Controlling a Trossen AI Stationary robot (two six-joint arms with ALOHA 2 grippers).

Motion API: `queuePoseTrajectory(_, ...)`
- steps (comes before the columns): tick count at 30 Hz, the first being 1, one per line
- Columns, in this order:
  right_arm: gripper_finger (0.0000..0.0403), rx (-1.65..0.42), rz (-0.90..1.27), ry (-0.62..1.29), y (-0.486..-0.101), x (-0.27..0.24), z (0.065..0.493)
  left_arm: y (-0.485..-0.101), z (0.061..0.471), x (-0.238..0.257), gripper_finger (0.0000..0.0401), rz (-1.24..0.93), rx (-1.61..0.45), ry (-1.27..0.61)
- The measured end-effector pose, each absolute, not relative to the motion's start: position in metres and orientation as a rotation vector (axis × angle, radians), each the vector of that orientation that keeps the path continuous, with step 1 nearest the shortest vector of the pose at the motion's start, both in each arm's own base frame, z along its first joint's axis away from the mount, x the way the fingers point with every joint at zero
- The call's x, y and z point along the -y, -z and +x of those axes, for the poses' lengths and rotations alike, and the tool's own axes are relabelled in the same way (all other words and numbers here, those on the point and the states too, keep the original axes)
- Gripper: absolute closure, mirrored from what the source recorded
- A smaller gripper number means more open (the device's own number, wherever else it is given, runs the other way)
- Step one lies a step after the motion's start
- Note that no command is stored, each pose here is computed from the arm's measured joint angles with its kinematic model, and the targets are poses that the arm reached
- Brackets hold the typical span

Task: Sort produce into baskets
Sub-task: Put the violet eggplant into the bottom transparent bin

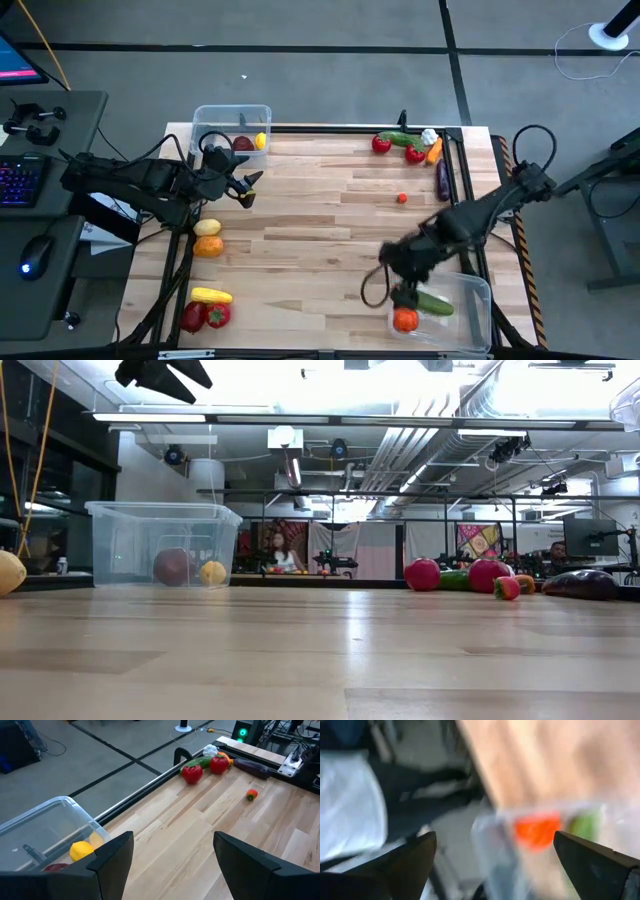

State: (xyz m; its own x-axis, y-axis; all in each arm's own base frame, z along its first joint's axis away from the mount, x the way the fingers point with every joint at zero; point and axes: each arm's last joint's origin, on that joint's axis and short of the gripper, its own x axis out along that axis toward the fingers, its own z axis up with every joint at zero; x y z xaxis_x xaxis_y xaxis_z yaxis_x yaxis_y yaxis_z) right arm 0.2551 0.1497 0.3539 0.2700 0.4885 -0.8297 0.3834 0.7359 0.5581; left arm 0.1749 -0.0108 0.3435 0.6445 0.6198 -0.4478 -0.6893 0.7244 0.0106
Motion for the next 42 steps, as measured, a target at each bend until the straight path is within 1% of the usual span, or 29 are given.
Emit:
queuePoseTrajectory(5,0.0008,-1.103,0.482,0.087,-0.387,-0.115,0.258,-0.343,0.175,0.011,0.014,-0.168,-0.447,-0.746)
queuePoseTrajectory(9,0.0008,-1.012,0.401,0.279,-0.402,-0.094,0.256,-0.343,0.176,0.012,0.014,-0.189,-0.459,-0.705)
queuePoseTrajectory(12,0.0008,-1.032,0.413,0.5,-0.397,-0.075,0.251,-0.343,0.176,0.013,0.014,-0.2,-0.468,-0.682)
queuePoseTrajectory(14,0.0008,-1.102,0.446,0.683,-0.386,-0.06,0.245,-0.343,0.177,0.013,0.014,-0.201,-0.467,-0.68)
queuePoseTrajectory(15,0.0008,-1.105,0.48,0.748,-0.38,-0.053,0.245,-0.343,0.177,0.013,0.014,-0.204,-0.461,-0.679)
queuePoseTrajectory(19,0.0008,-1.136,0.588,0.822,-0.349,-0.025,0.238,-0.348,0.181,0.014,0.014,-0.237,-0.405,-0.667)
queuePoseTrajectory(23,0.0008,-1.233,0.671,0.957,-0.308,0.008,0.216,-0.353,0.188,0.015,0.014,-0.277,-0.333,-0.653)
queuePoseTrajectory(25,0.0008,-1.229,0.738,1.031,-0.291,0.022,0.203,-0.355,0.194,0.014,0.014,-0.29,-0.298,-0.655)
queuePoseTrajectory(28,0.0008,-1.2,0.839,1.193,-0.269,0.043,0.183,-0.356,0.207,0.009,0.014,-0.283,-0.258,-0.668)
queuePoseTrajectory(30,0.0008,-1.202,0.845,1.259,-0.258,0.056,0.173,-0.356,0.218,0.002,0.014,-0.284,-0.234,-0.668)
queuePoseTrajectory(34,0.0008,-1.183,0.824,1.311,-0.243,0.078,0.163,-0.349,0.241,-0.02,0.014,-0.298,-0.227,-0.644)
queuePoseTrajectory(36,0.0008,-1.147,0.825,1.296,-0.237,0.088,0.163,-0.344,0.25,-0.034,0.014,-0.33,-0.234,-0.636)
queuePoseTrajectory(40,0.0008,-1.097,0.805,1.263,-0.225,0.104,0.163,-0.334,0.261,-0.058,0.014,-0.399,-0.256,-0.614)
queuePoseTrajectory(42,0.0008,-1.087,0.819,1.281,-0.22,0.109,0.159,-0.331,0.262,-0.068,0.014,-0.417,-0.269,-0.604)
